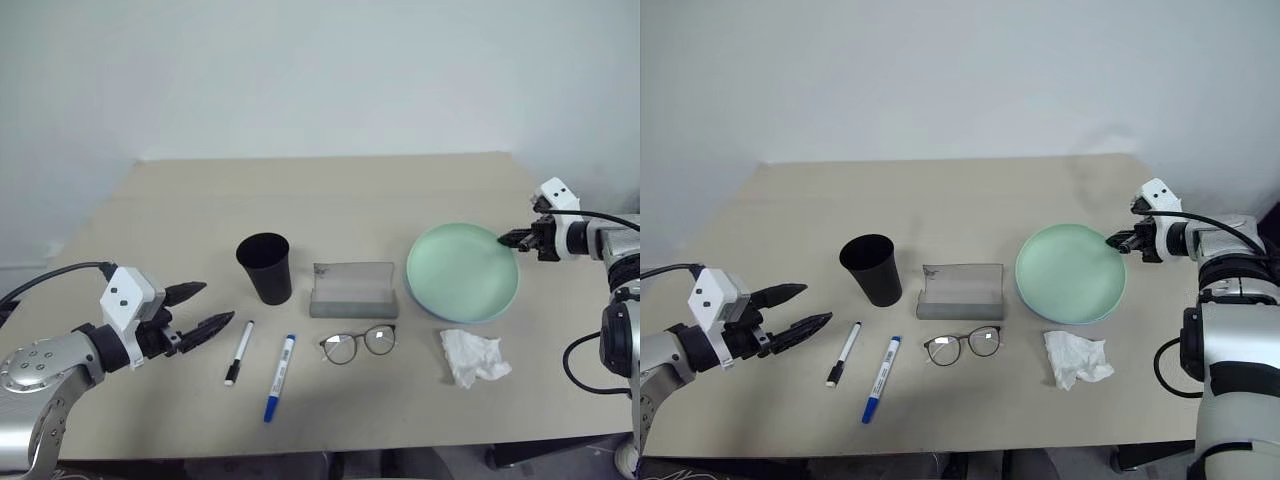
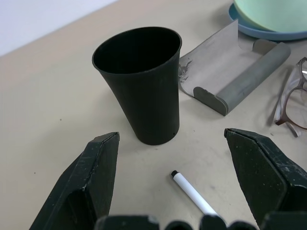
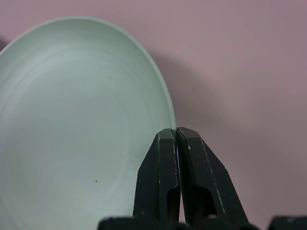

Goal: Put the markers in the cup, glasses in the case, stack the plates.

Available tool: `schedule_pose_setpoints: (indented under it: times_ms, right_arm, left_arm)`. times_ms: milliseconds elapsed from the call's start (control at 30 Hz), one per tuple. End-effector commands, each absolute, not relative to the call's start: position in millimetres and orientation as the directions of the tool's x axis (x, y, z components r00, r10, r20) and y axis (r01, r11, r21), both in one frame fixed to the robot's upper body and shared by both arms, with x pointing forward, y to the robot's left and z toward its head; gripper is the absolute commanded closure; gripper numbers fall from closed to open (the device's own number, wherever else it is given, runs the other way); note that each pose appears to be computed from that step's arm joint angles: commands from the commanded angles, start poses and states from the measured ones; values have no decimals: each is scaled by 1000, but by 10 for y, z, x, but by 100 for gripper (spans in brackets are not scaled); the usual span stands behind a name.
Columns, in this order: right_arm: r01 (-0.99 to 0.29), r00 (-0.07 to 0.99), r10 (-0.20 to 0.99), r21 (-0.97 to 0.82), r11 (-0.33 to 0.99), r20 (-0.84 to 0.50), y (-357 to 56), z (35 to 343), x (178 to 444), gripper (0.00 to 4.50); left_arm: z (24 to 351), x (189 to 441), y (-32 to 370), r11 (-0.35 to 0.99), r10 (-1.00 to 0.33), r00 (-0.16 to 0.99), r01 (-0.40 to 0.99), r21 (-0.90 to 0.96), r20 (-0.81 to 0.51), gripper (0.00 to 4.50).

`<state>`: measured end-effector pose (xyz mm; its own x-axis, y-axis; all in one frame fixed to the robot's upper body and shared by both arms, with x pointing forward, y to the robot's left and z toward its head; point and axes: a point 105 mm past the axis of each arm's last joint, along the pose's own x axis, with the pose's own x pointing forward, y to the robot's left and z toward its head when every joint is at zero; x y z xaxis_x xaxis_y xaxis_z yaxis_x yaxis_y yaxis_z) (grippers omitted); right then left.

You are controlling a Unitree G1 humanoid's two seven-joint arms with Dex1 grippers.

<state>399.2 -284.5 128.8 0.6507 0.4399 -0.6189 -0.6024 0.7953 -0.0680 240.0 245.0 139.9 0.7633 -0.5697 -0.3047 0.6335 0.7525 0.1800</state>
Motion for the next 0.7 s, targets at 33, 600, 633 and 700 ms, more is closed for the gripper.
schedule_pose_setpoints:
  times_ms: [33,600,633,700]
  right_arm:
    - [-612,664,427,-119,782,-614,-2810,1375,4046,448]
    - [-912,377,774,-59,406,-508,-2346,1965,3753,226]
    - [-930,339,778,-66,361,-529,-2315,1930,3675,226]
    - [-955,280,778,-79,286,-563,-2246,1863,3535,226]
  left_arm:
    - [1510,2399,2435,751,-572,775,627,207,-269,78]
    - [1531,2436,2462,749,-571,776,626,215,-268,78]
    - [1532,2437,2459,747,-574,774,628,215,-268,78]
    - [1533,2440,2456,743,-578,771,633,219,-268,78]
